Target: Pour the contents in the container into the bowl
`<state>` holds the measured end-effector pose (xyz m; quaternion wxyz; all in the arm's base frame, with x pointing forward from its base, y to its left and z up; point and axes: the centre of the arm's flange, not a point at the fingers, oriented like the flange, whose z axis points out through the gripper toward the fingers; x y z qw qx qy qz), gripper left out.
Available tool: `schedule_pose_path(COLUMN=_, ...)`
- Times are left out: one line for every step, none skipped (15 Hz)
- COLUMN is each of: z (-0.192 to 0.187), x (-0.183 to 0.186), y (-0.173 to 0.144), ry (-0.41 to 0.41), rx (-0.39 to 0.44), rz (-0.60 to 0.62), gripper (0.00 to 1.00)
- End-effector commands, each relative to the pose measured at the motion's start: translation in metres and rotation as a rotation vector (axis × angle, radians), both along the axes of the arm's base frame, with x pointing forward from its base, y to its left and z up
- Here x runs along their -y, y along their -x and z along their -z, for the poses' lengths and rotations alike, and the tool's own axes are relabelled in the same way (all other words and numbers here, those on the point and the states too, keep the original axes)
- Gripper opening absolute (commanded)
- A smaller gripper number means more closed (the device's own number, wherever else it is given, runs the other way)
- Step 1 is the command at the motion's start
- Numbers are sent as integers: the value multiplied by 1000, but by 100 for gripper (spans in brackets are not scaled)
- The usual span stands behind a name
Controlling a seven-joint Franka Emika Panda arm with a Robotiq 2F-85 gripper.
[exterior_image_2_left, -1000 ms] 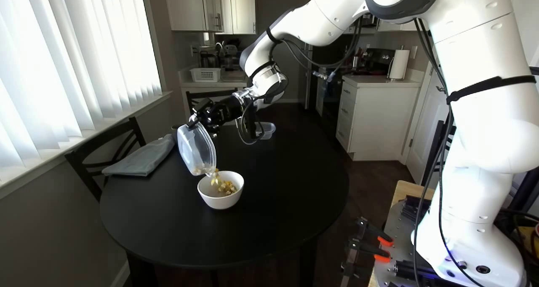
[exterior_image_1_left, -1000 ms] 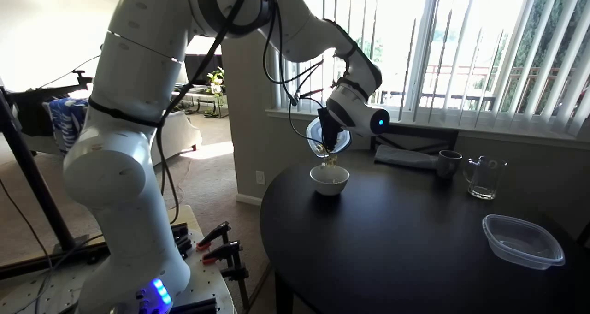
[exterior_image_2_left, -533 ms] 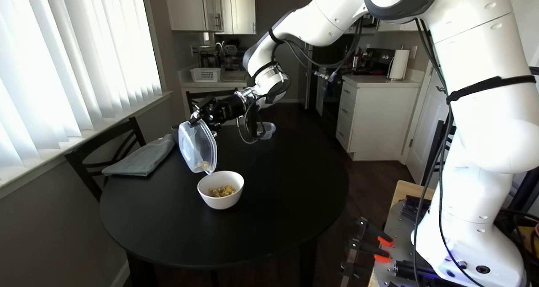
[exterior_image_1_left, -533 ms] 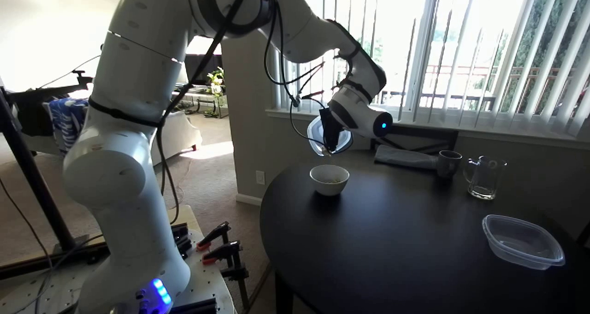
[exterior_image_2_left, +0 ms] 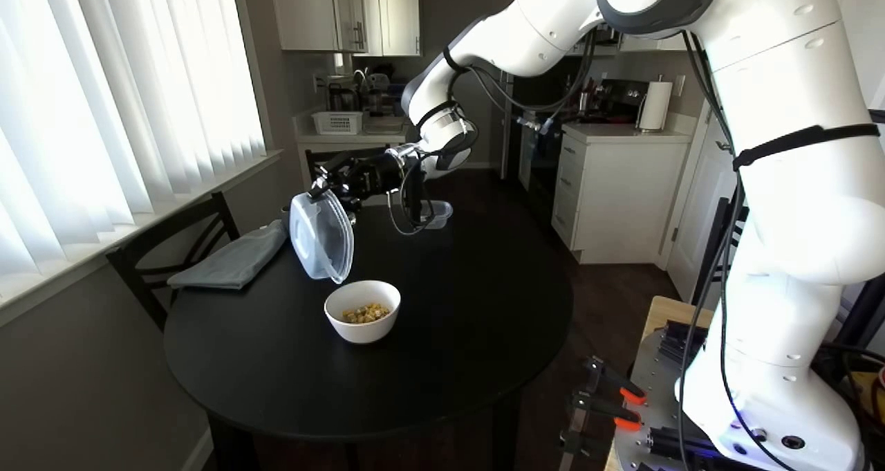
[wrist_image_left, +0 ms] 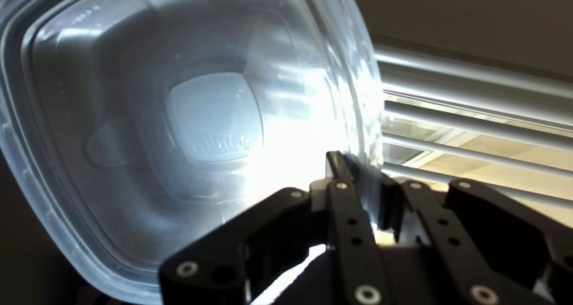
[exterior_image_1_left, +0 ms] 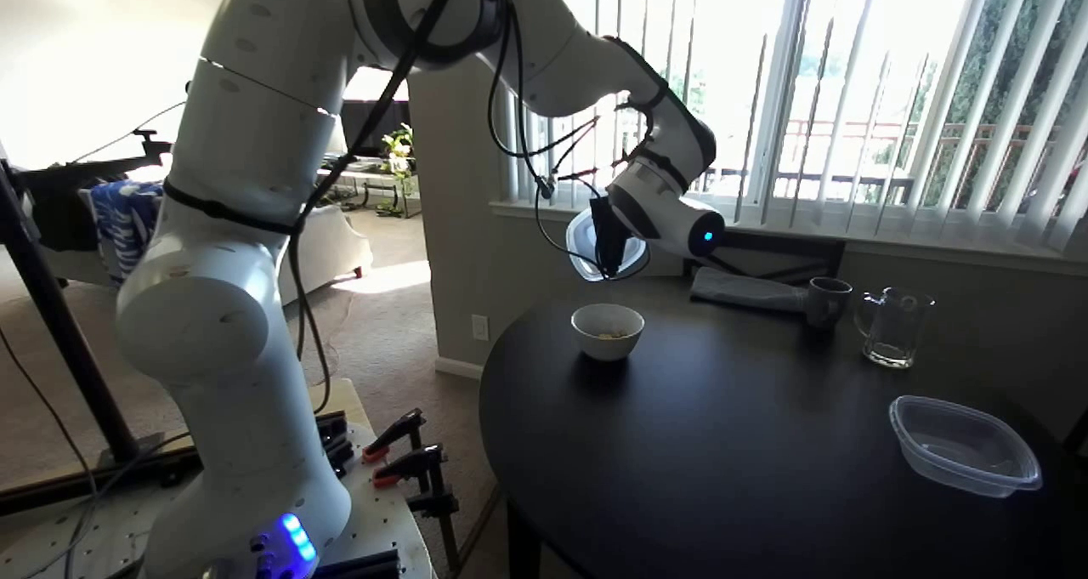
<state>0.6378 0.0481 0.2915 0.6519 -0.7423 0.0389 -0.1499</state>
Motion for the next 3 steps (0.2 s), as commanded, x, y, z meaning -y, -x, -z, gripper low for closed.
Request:
schedule_pose_path(z=2, x=1, y=4, ry=-41, rx=22, rz=11, gripper=1)
schedule_pose_path(z=2, x=2, y=4, ry=-42, rx=21, rz=15, gripper=1)
schedule_pose_path(z=2, x=2, y=4, ry=-39, rx=21, rz=16, gripper=1)
